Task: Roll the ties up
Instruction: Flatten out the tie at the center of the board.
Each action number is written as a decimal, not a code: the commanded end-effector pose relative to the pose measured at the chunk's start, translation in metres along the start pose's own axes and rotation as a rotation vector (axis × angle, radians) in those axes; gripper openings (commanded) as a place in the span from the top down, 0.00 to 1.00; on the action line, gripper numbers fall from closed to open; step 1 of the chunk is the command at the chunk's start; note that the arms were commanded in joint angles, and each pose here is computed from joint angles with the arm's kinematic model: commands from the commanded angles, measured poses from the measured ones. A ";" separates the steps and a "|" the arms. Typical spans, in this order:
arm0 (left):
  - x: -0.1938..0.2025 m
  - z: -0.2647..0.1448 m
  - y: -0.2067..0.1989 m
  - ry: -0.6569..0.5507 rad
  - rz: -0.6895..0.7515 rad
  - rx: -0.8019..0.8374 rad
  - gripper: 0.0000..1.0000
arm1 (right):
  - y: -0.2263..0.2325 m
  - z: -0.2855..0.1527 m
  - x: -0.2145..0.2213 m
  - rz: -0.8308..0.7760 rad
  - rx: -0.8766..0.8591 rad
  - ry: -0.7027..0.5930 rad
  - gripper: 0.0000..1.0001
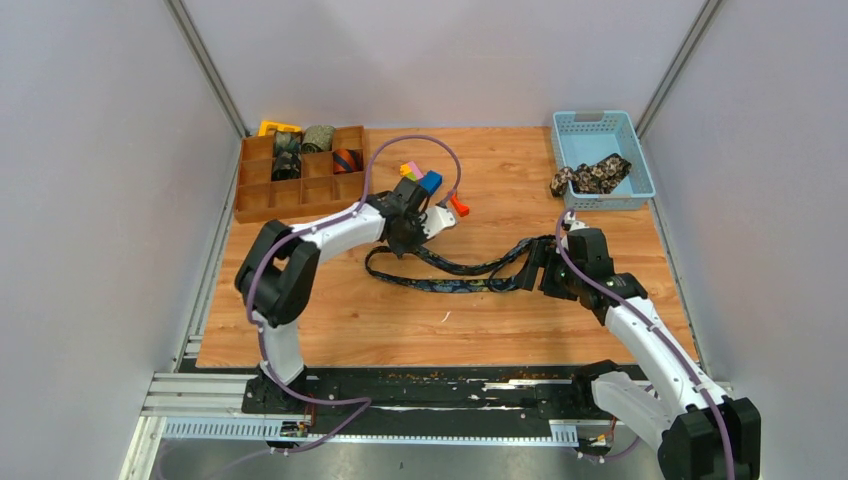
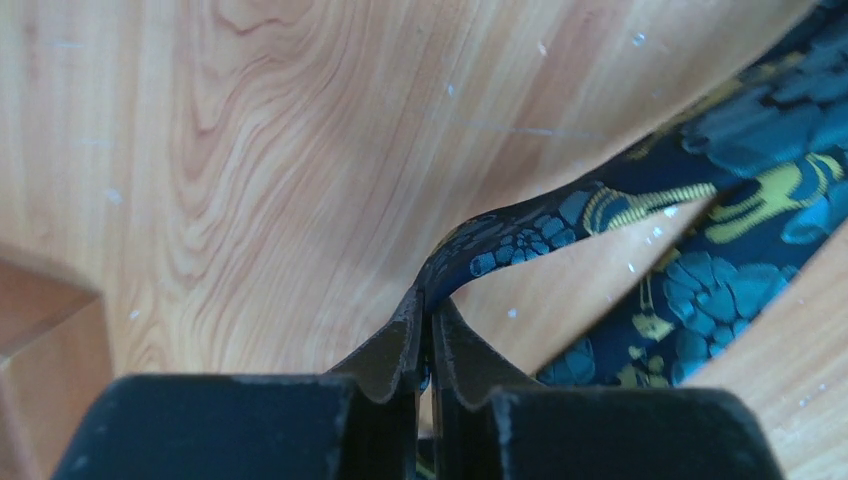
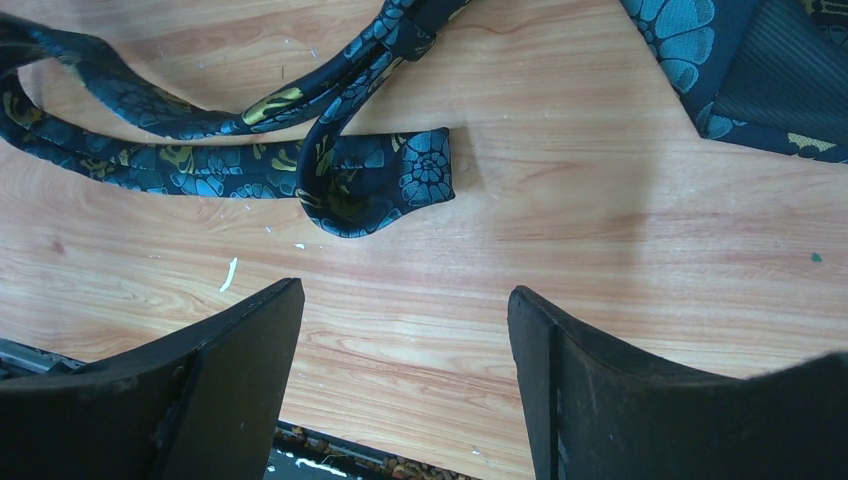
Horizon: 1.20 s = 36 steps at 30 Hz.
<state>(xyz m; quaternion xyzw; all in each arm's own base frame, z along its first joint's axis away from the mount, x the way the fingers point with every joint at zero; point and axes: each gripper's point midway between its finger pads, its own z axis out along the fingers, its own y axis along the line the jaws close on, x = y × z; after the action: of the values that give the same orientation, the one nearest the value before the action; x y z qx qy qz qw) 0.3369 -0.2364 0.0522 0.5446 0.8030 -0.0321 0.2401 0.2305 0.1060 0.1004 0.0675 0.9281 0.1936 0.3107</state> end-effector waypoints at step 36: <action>0.075 -0.106 -0.008 -0.347 -1.310 -0.234 0.00 | 0.018 0.005 -0.026 0.009 0.001 -0.049 0.19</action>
<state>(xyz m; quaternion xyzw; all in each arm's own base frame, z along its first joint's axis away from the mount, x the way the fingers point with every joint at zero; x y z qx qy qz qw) 0.2695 -0.1359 0.0984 -0.0551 0.9186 -0.1780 0.3484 0.2439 0.1197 0.1085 0.0542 0.9314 0.1953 0.3023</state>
